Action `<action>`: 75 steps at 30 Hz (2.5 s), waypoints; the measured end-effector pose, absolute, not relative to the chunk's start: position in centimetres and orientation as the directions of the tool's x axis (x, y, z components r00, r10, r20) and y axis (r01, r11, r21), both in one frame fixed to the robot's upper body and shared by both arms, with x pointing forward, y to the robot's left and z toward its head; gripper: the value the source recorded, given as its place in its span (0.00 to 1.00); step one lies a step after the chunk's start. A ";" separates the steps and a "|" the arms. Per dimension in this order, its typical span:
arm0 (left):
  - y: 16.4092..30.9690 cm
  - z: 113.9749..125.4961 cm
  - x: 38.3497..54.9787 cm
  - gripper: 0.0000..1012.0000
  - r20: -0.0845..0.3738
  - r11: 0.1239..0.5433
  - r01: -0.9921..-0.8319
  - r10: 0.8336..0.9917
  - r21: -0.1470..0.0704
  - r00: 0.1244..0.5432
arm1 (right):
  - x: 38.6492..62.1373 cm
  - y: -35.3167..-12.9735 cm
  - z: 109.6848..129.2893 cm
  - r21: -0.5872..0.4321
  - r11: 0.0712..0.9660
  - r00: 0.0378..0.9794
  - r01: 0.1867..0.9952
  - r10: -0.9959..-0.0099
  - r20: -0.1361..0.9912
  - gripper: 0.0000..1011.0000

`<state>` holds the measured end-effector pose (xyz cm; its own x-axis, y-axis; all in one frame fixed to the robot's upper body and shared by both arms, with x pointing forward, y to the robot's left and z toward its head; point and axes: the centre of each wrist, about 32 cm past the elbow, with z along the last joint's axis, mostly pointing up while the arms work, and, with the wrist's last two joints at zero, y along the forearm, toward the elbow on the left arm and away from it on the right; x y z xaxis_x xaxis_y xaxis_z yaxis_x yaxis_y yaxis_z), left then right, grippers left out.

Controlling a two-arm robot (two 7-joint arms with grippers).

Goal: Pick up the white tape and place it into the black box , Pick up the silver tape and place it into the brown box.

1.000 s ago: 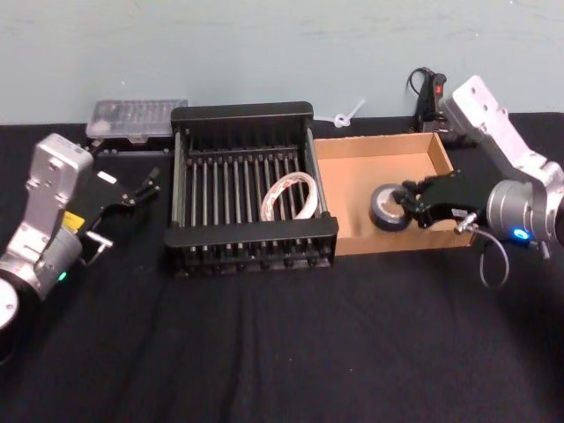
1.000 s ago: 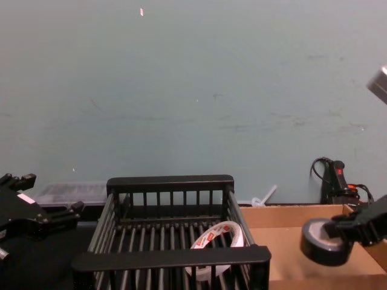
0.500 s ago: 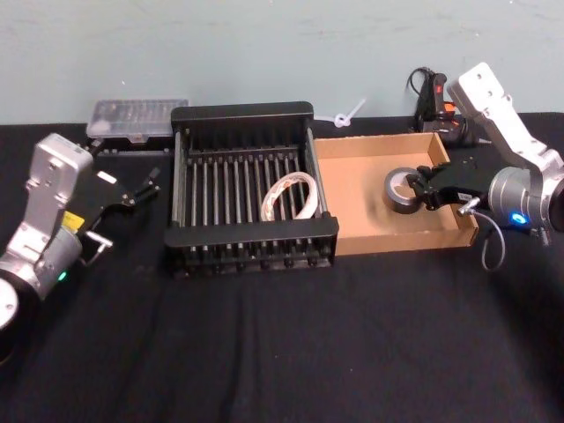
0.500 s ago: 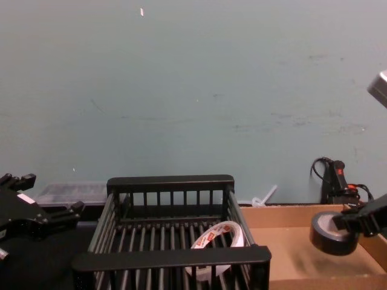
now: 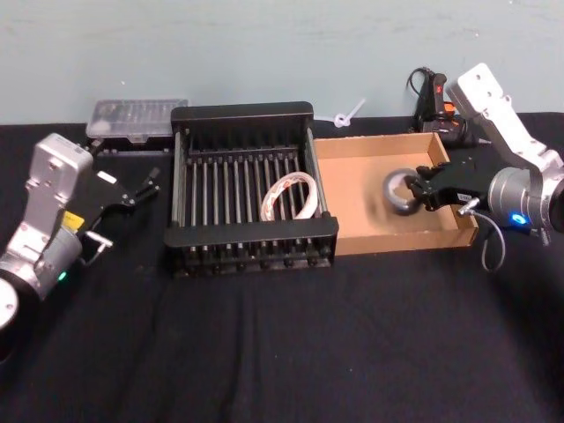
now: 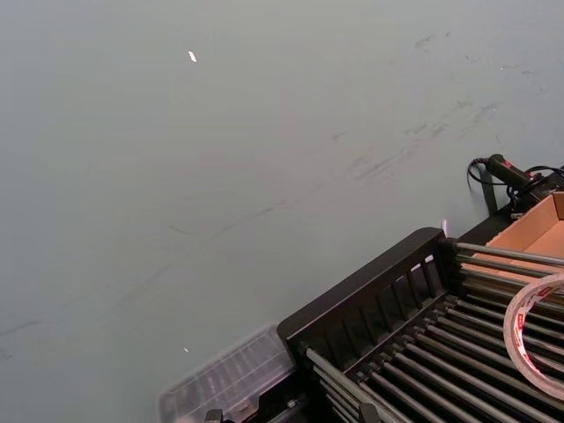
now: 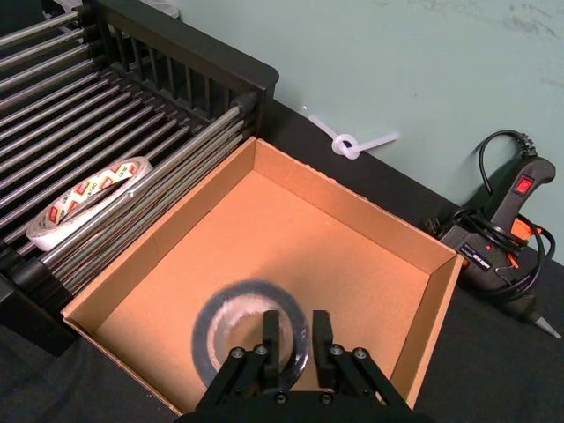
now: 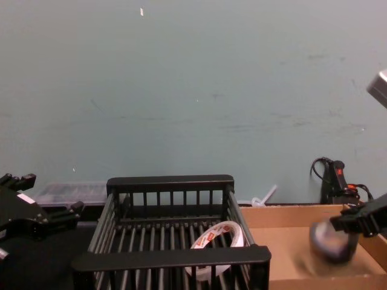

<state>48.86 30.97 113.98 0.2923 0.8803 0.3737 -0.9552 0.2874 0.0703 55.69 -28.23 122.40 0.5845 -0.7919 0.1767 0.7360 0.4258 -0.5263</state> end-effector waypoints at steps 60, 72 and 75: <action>31.0 114.0 48.9 0.99 0.374 0.287 -0.955 0.880 0.070 0.292 | 52.2 -26.4 118.5 -0.265 0.280 0.353 0.923 -0.890 0.289 0.99; 31.0 114.0 48.9 0.99 0.374 0.287 -0.955 0.880 0.070 0.292 | 50.4 -25.8 114.0 -0.199 0.214 0.269 0.956 -0.912 0.310 0.99; 31.0 114.0 48.9 0.99 0.374 0.287 -0.955 0.880 0.070 0.292 | 50.3 -25.7 113.6 -0.196 0.204 0.259 0.959 -0.914 0.313 0.99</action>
<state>48.86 30.96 113.98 0.2923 0.8803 0.3737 -0.9552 0.2874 0.0702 50.28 -25.74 113.61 0.2585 -0.9138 0.3134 0.9592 0.2043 -0.1955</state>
